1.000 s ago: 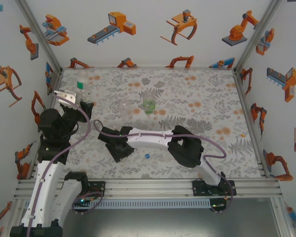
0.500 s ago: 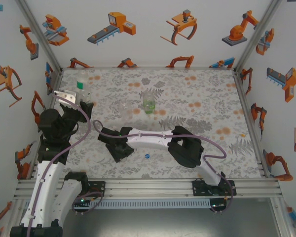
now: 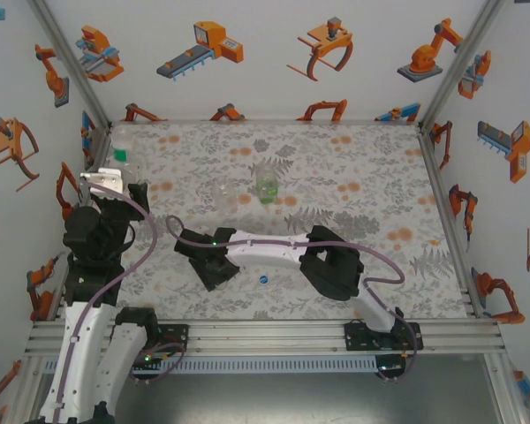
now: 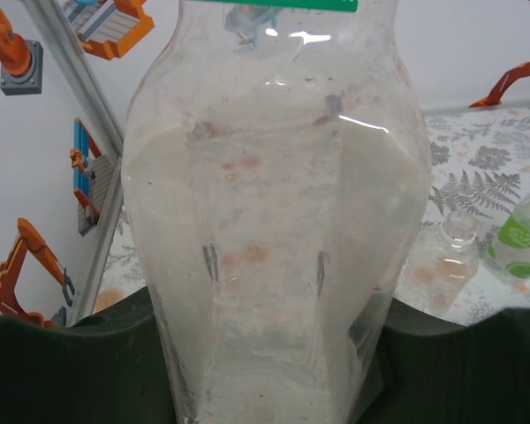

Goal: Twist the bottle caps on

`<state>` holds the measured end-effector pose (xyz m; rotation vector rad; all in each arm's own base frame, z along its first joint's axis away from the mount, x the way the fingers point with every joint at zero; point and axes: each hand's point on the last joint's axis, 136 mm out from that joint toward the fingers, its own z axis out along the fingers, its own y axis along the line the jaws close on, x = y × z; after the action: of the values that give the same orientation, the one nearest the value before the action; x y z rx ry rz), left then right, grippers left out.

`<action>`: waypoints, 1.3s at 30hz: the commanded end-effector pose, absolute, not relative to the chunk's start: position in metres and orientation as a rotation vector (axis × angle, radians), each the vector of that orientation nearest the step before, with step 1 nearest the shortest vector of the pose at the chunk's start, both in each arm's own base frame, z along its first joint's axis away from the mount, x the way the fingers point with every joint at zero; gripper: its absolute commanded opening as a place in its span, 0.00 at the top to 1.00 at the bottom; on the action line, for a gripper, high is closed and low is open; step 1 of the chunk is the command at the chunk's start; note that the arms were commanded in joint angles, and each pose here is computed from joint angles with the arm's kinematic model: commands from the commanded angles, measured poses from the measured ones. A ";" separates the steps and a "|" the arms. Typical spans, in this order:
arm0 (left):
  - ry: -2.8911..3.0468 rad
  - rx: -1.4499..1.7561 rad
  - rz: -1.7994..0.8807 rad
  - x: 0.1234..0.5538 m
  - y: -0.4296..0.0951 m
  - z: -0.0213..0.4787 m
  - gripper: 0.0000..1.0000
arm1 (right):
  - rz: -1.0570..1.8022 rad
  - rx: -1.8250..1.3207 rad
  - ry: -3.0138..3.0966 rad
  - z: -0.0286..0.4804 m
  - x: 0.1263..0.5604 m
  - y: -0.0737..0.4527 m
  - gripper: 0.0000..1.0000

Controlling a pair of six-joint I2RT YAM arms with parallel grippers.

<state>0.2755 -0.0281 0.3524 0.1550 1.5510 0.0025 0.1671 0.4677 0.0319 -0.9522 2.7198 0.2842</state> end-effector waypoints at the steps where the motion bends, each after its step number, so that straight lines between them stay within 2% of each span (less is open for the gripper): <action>1: 1.547 0.146 0.033 0.276 -0.023 0.352 1.00 | 0.161 -0.965 2.759 0.010 0.163 0.455 0.52; 14: 1.546 0.148 0.010 0.277 -0.026 0.352 1.00 | 0.120 -0.980 2.754 0.003 0.159 0.458 0.52; 27: 1.553 0.180 -0.031 0.280 -0.034 0.349 1.00 | 0.151 -0.976 2.732 0.010 0.161 0.461 0.59; 32: 1.566 0.232 -0.077 0.283 -0.045 0.345 1.00 | 0.177 -0.951 2.678 0.037 0.171 0.459 0.62; 39: 1.593 0.378 -0.221 0.290 -0.076 0.336 1.00 | 0.321 -0.852 2.560 0.111 0.200 0.444 0.64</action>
<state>0.2918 -0.0581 0.3274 0.2906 1.6275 -0.1349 0.1769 0.4487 0.0533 -0.9276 2.6662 0.2227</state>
